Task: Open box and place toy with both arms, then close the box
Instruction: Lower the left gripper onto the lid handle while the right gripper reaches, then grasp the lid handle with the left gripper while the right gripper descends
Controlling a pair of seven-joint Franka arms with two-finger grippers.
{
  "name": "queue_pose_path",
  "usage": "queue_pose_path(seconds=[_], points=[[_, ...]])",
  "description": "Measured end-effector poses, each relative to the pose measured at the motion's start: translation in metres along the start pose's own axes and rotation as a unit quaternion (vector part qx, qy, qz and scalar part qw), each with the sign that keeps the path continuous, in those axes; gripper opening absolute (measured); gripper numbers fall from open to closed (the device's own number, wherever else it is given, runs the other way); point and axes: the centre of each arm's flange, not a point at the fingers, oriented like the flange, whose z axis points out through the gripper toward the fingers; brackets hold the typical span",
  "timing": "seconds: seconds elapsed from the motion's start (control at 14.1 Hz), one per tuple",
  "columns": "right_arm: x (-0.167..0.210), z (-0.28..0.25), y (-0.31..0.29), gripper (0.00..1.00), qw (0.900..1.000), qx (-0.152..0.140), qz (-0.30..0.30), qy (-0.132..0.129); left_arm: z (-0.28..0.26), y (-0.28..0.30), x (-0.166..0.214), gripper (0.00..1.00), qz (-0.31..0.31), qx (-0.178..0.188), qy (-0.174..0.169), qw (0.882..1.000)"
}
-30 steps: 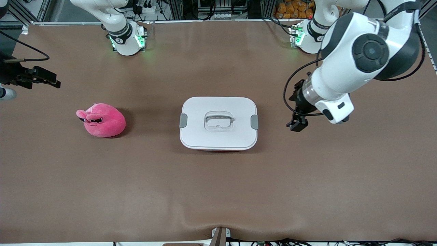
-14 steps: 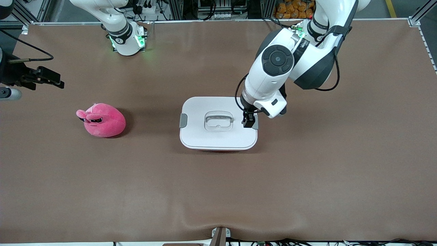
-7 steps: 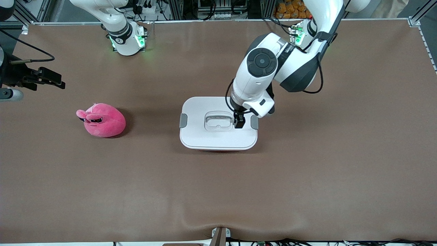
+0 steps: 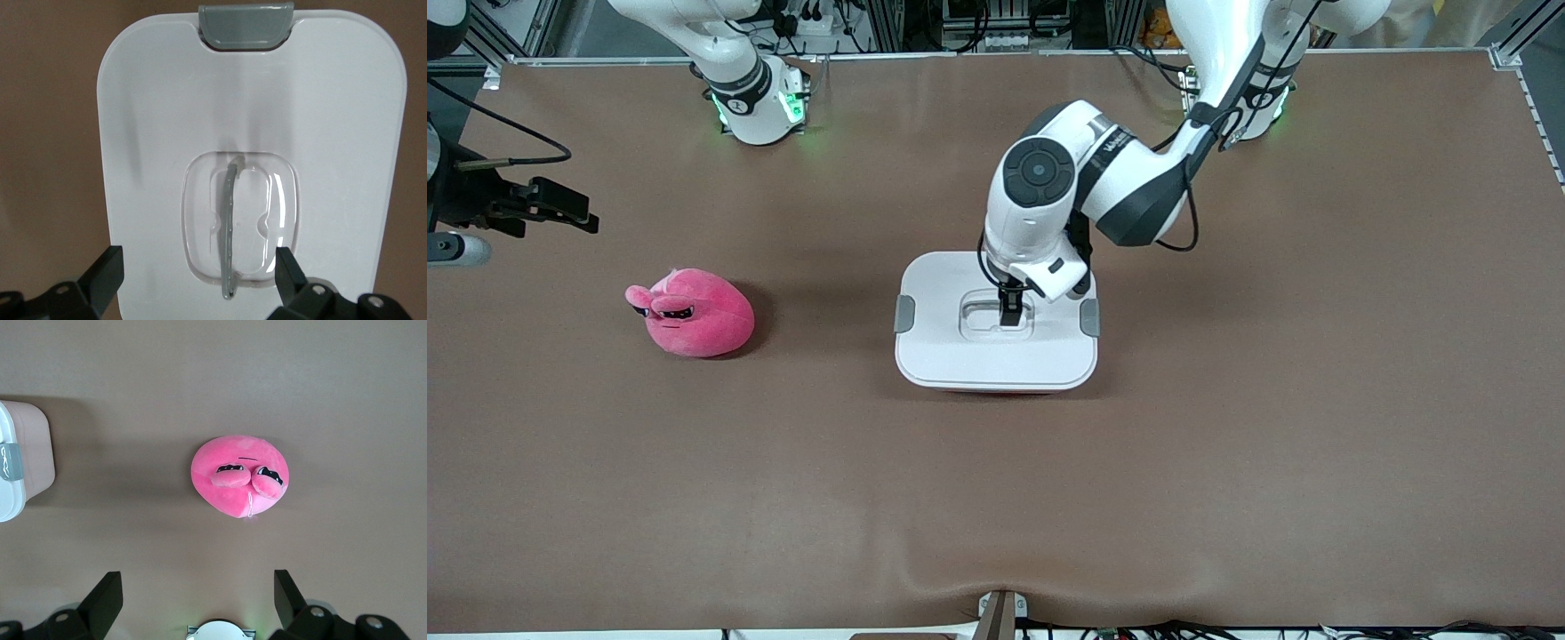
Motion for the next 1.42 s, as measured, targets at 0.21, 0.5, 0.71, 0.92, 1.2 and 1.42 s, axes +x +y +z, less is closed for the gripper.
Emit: queue_pose_path(seconds=[0.21, 0.5, 0.71, 0.92, 1.2, 1.42], points=[[0.003, 0.003, -0.001, 1.0, 1.0, 0.0, -0.001, -0.001, 0.007, 0.001, -0.001, 1.0, 0.004, -0.004, 0.01, 1.0], [0.005, 0.006, -0.008, 1.0, 1.0, -0.001, -0.007, -0.003, 0.015, 0.0, -0.002, 1.0, 0.013, -0.011, 0.025, 1.0], [0.008, 0.009, -0.013, 1.0, 1.0, -0.002, -0.012, -0.004, 0.017, 0.0, -0.004, 1.0, 0.014, -0.013, 0.024, 1.0], [0.025, 0.031, -0.02, 1.0, 1.0, -0.003, -0.021, -0.016, 0.017, -0.001, -0.01, 1.0, 0.018, -0.023, 0.015, 0.999], [0.061, 0.084, -0.025, 1.0, 0.997, -0.003, -0.07, -0.037, 0.034, -0.002, -0.016, 1.0, 0.008, -0.041, 0.03, 0.999], [0.07, 0.123, -0.024, 1.0, 0.992, -0.001, -0.116, -0.046, 0.042, -0.002, -0.017, 0.98, 0.005, -0.04, 0.035, 0.999]])
